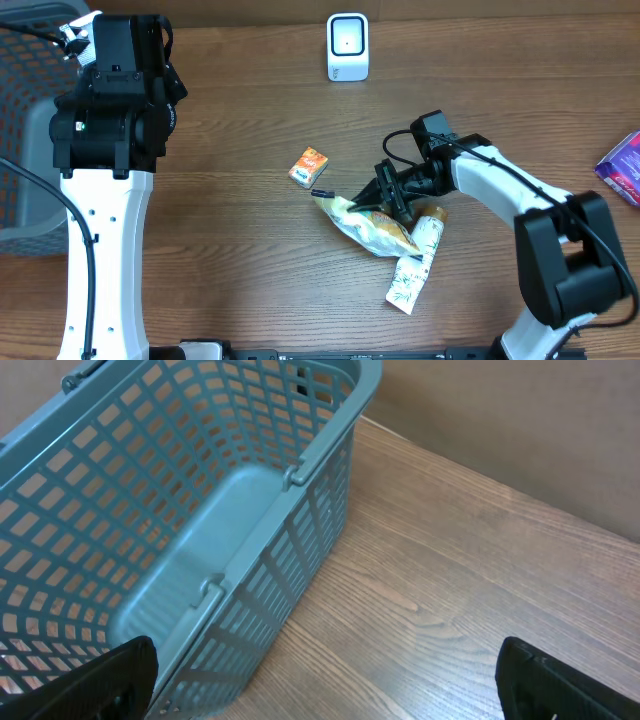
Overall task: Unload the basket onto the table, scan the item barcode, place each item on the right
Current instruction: 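Lower the snack bag onto the table and open the right gripper, then reach the right gripper to the snack bag edge and grasp it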
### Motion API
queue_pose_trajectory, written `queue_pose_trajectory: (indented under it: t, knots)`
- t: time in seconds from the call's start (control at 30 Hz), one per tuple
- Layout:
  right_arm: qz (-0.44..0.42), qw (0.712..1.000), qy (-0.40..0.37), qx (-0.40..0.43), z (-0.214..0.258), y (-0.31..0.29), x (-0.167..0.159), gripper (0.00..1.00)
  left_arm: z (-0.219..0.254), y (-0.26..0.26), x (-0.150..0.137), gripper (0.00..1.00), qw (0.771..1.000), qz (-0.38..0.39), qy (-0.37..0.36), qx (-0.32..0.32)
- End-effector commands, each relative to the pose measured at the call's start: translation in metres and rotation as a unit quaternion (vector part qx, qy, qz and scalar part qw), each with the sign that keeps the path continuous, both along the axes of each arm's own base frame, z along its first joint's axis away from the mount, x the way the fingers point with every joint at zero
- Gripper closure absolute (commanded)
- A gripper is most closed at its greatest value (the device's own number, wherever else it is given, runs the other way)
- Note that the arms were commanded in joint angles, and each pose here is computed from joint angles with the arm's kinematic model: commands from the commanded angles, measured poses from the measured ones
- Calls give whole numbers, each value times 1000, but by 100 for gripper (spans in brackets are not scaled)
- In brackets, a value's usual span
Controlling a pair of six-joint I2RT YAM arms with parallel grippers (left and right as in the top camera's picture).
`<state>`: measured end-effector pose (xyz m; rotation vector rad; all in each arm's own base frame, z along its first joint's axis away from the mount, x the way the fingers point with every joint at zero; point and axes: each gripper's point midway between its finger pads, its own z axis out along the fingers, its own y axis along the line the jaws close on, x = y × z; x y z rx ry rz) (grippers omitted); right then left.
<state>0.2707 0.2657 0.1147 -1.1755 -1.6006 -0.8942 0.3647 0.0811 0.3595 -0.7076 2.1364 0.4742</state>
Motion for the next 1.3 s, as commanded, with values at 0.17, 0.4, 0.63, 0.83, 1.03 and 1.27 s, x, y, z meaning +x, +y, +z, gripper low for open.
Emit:
queue_pose_trajectory:
  t: [0.17,0.4,0.63,0.83,1.03,1.27]
  knots:
    - [-40,993,-86,75,-8,-12,60,96,3,4,0,0,1000,9,-5,3]
    - [-90,953,-272,101,10,-61,119,0,3,4,0,0,1000,9,-5,3]
    - [-91,871,-468,118,43,-79,154,0,3,4,0,0,1000,9,-5,3]
    - [-80,785,-600,133,78,-110,166,1,3,4,0,0,1000,9,-5,3]
    - [-39,710,-688,144,106,-112,153,1,3,3,0,0,1000,8,-5,3]
    - [-113,767,-627,76,93,-122,178,1,3,3,0,0,1000,8,-5,3]
